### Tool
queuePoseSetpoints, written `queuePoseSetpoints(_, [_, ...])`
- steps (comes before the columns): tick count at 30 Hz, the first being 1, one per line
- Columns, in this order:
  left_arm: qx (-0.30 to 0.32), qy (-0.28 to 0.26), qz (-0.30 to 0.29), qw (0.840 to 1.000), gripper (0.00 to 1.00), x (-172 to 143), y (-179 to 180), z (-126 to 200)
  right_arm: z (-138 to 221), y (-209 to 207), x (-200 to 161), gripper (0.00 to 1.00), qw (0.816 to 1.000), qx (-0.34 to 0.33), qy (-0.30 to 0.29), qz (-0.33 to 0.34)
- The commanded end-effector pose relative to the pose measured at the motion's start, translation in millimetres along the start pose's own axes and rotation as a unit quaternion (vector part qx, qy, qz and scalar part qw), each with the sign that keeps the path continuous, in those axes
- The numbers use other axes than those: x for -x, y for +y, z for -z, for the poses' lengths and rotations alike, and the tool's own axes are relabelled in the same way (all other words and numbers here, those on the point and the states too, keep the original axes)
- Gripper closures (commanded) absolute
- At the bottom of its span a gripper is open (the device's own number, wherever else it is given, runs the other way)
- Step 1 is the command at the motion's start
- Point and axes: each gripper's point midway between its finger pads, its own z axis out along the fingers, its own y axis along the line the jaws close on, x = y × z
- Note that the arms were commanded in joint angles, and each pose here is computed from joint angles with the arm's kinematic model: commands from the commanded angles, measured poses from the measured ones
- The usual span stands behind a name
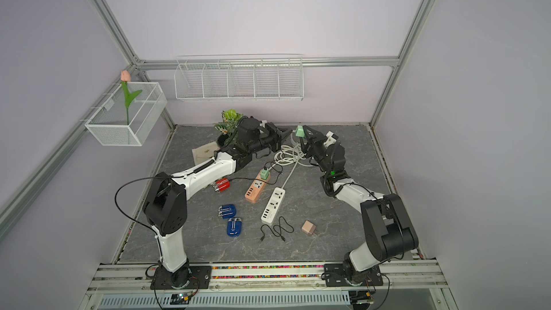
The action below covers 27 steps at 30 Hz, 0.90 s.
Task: Charge the electric shaver
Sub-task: Insert the charging cable into the plug.
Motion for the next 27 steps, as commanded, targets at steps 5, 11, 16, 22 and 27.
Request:
queuePoseSetpoints(5, [0.016, 0.011, 0.001, 1.0, 1.0, -3.7, 12.8, -8.0, -7.5, 16.7, -14.3, 0.93, 0.998, 0.028, 0.025, -0.041])
queuePoseSetpoints(11, [0.025, 0.015, -0.002, 1.0, 1.0, -4.3, 16.2, -9.8, -8.1, 16.5, -16.9, 0.93, 0.998, 0.024, 0.029, -0.044])
queuePoseSetpoints(16, [0.037, 0.013, -0.007, 0.999, 1.0, -4.1, 18.5, -9.1, -7.2, 17.5, -18.1, 0.93, 0.998, 0.021, 0.028, -0.043])
queuePoseSetpoints(22, [0.059, 0.003, -0.024, 0.998, 1.0, -0.8, 21.2, -7.7, -6.3, 19.6, -22.7, 0.93, 0.999, 0.004, 0.02, -0.034])
queuePoseSetpoints(27, [0.067, -0.006, -0.03, 0.997, 1.0, 0.2, 24.6, -9.2, -8.6, 18.5, -26.8, 0.93, 0.999, 0.002, 0.013, -0.04])
